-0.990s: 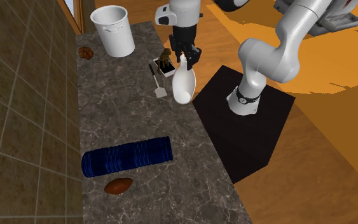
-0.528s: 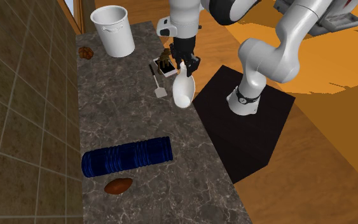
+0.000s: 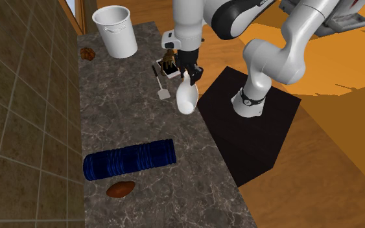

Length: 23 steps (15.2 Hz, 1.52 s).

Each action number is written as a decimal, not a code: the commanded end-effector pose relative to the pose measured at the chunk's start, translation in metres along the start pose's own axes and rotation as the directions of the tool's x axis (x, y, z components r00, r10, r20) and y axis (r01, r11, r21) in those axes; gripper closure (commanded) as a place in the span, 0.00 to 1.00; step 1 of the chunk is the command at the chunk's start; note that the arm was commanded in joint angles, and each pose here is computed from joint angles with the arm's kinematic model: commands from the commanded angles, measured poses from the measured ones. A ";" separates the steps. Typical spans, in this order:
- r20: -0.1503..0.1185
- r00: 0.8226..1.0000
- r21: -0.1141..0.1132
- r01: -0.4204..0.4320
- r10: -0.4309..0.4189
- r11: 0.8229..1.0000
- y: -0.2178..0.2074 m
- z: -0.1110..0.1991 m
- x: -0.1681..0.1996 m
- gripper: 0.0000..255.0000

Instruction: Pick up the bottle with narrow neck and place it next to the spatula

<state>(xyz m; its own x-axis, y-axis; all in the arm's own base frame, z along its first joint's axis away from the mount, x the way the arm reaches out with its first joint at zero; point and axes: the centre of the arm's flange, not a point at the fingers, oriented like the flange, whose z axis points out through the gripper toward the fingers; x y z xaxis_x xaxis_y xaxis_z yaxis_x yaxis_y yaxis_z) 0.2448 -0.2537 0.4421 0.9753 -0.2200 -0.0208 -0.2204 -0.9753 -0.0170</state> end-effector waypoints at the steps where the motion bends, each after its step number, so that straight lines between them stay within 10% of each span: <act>1: -0.001 1.000 0.000 0.000 0.000 1.000 0.000 0.004 0.000 1.00; 7: -0.001 1.000 0.000 0.000 0.000 1.000 0.000 0.004 0.000 1.00; 8: -0.001 1.000 0.000 0.000 0.000 1.000 0.000 0.004 0.000 0.00; 23: -0.001 1.000 0.000 0.000 0.000 1.000 0.000 -0.046 0.000 0.00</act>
<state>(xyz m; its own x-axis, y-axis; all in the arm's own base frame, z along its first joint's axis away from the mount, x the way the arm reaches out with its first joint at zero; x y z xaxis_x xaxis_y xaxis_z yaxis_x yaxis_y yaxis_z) 0.2456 -0.2551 0.4876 0.9753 -0.2200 -0.0198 -0.2203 -0.9753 -0.0167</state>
